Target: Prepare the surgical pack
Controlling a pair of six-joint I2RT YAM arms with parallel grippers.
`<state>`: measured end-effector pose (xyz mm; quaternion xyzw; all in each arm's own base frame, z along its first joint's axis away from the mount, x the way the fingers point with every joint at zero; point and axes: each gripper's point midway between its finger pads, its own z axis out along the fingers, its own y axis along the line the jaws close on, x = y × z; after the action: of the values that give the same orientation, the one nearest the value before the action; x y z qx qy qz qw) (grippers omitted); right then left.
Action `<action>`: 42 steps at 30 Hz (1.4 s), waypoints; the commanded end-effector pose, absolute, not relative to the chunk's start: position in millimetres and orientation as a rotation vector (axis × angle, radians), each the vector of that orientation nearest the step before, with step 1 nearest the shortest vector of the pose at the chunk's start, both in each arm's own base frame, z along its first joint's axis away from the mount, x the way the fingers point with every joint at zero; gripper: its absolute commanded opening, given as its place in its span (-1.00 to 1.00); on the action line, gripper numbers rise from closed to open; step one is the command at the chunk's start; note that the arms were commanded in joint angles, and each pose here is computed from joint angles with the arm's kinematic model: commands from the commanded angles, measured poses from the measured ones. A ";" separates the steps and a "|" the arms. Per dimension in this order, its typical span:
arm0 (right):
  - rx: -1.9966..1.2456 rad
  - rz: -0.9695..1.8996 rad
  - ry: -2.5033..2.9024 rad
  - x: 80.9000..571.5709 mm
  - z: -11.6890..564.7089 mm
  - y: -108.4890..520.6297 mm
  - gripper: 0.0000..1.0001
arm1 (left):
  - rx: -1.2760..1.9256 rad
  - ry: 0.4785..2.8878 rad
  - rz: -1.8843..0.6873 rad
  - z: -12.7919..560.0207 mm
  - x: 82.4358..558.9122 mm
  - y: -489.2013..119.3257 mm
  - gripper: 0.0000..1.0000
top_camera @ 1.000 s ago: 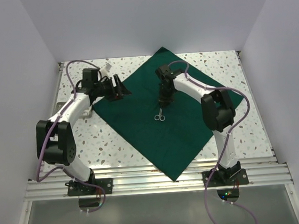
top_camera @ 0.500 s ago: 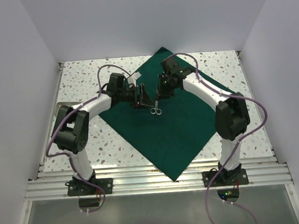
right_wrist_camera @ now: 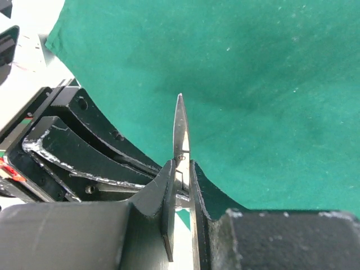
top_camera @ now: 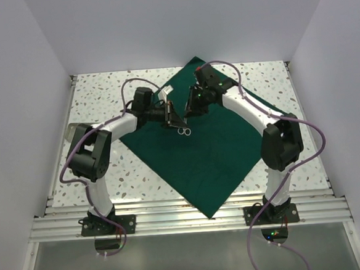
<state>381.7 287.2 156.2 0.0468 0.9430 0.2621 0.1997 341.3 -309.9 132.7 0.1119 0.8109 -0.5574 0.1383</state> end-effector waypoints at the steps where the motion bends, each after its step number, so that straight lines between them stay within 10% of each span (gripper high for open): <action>1: 0.134 0.809 2.544 394.7 198.4 297.3 -0.90 | 0.343 2.292 -1.554 146.6 357.0 -306.4 -1.00; 3: 0.154 0.718 2.563 398.6 199.4 282.9 -0.23 | 0.247 2.298 -1.463 154.2 371.2 -280.4 -1.00; 6: 0.199 0.564 2.554 410.9 198.3 251.1 0.06 | -0.060 2.274 -1.194 163.4 406.5 -206.0 -1.00; 17: 0.257 0.546 2.634 401.7 167.7 225.7 0.11 | -1.085 2.100 -0.544 139.1 422.6 43.2 -1.00; 42: 0.303 0.502 2.681 405.1 147.3 204.9 0.12 | -1.555 1.979 -0.481 60.7 438.8 104.7 -1.00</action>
<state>409.3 205.3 144.8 0.1144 0.9570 0.1767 0.1998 420.3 90.6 45.2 -0.5744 0.7598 -0.1705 0.2526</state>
